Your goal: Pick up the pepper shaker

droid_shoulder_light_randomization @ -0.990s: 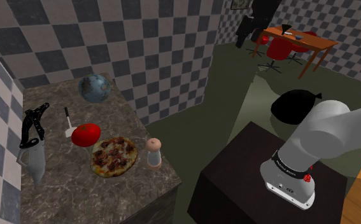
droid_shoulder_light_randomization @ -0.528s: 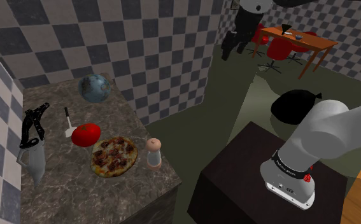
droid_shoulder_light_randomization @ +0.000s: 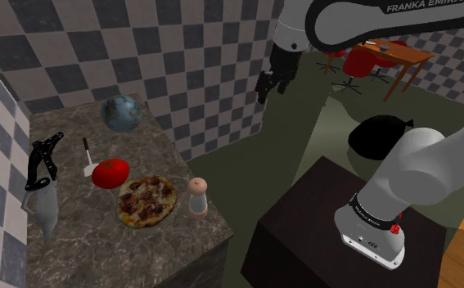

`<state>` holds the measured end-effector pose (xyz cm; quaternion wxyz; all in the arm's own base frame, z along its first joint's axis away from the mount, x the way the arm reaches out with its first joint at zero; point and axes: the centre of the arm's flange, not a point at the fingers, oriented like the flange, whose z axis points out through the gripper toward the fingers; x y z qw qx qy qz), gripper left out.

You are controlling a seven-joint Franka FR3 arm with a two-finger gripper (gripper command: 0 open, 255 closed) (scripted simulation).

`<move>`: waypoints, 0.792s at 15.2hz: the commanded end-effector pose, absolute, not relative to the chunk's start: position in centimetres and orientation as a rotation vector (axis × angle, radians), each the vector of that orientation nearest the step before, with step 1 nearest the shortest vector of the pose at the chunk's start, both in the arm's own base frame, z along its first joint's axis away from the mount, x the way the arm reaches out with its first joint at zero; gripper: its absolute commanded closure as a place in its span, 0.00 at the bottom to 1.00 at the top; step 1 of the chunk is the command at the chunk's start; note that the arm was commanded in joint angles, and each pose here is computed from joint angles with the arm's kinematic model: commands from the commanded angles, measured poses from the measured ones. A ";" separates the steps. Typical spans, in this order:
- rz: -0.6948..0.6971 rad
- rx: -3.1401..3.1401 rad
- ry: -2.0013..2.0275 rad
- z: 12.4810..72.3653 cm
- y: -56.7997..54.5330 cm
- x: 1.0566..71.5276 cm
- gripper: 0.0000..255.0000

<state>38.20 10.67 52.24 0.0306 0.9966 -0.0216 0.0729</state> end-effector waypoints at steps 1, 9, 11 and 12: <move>0.216 3.080 -0.054 50.4 12.3 39.3 0.00; 0.173 3.110 0.000 43.2 19.1 42.3 0.00; 0.163 3.118 0.014 41.4 20.8 43.0 0.00; 0.157 3.121 0.021 40.5 21.7 43.3 0.00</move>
